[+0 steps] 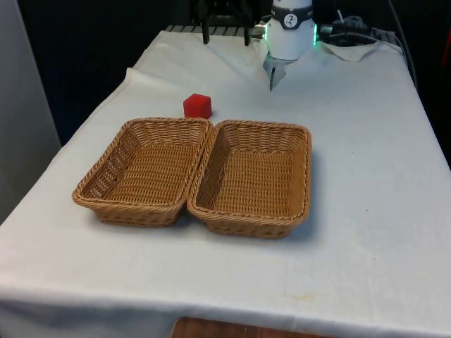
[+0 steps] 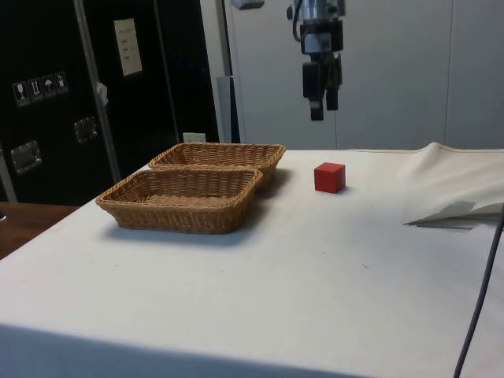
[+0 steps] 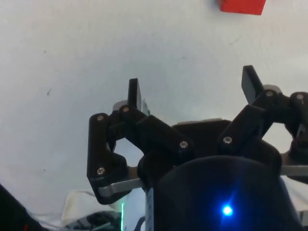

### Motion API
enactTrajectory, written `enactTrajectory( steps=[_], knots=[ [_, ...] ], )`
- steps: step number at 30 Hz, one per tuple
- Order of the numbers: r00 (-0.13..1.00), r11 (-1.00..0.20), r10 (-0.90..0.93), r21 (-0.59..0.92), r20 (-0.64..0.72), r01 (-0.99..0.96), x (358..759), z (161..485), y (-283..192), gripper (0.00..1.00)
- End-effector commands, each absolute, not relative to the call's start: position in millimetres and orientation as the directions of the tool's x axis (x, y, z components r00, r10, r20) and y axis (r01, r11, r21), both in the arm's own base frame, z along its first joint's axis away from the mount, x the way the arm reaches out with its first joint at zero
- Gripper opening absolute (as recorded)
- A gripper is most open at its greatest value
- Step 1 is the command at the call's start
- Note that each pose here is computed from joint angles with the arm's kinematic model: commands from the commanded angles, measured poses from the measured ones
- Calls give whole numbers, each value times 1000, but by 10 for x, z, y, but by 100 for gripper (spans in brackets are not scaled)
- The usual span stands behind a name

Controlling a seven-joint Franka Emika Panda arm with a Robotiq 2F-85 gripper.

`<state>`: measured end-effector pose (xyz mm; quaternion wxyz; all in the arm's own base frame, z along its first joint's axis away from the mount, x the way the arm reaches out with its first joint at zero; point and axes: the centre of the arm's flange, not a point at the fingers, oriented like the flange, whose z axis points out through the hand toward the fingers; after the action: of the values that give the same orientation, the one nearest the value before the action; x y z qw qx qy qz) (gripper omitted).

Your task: Pick up the red cube and place it into the right basket.

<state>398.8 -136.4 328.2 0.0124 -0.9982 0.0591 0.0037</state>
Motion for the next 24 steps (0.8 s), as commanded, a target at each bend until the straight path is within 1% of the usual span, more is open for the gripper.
enactTrajectory(
  steps=[1,3,4,9,24],
  knots=[
    [992,-992,-129,-16,3,-129,3967,3223,-1395,100],
    [992,-992,-125,-23,-5,-125,3968,3217,-1384,100],
    [990,-990,-137,-15,10,-137,3938,3138,-1436,100],
    [989,-989,-150,-11,22,-149,3895,2987,-1538,100],
    [986,-987,-160,9,38,-161,3861,2735,-1810,100]
  ],
)
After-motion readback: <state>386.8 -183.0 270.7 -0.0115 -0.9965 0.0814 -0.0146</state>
